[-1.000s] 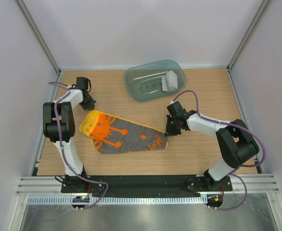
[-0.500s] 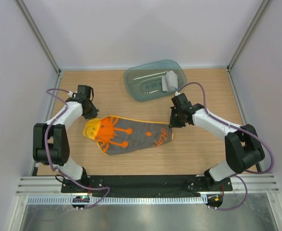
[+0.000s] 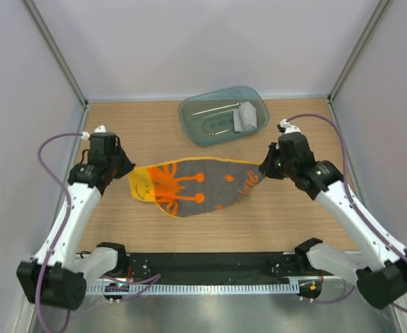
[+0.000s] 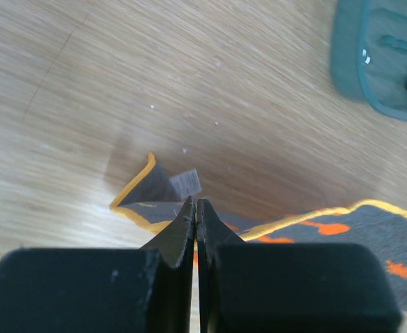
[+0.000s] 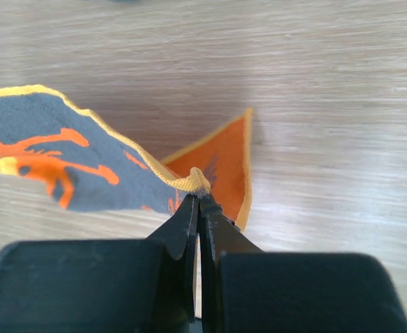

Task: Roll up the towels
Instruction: Flatten the towel

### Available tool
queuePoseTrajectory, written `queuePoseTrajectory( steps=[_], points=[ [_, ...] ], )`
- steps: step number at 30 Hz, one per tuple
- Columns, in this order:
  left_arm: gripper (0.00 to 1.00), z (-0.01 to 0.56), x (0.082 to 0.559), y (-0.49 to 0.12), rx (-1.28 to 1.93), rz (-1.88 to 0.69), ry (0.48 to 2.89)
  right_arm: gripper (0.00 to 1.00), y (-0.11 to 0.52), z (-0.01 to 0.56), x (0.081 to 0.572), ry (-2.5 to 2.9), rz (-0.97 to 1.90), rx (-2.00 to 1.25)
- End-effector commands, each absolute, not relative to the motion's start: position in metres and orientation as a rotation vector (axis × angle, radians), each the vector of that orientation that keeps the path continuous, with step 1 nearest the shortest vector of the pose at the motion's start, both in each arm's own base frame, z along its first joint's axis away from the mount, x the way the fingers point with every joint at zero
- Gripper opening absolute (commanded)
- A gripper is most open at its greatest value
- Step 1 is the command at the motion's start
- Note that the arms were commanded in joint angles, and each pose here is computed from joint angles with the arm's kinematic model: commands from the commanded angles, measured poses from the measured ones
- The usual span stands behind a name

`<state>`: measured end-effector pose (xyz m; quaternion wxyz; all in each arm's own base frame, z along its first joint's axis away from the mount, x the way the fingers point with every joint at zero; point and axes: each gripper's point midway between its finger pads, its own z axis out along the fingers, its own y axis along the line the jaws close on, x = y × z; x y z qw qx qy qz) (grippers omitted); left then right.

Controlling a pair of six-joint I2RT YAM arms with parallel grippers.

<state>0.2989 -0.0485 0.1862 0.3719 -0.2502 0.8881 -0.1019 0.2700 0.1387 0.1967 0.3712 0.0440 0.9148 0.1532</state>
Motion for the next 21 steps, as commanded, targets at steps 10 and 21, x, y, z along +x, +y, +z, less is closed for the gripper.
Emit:
queuePoseTrajectory(
  steps=[10, 21],
  points=[
    [0.0, 0.229, 0.179, -0.042, -0.521, -0.325, 2.258, 0.01, 0.061, 0.286, 0.173, 2.072, 0.385, 0.307],
    [0.0, 0.219, 0.178, -0.061, -0.492, -0.412, 2.383, 0.01, 0.049, 0.262, 0.193, 2.191, 0.182, 0.418]
  ],
)
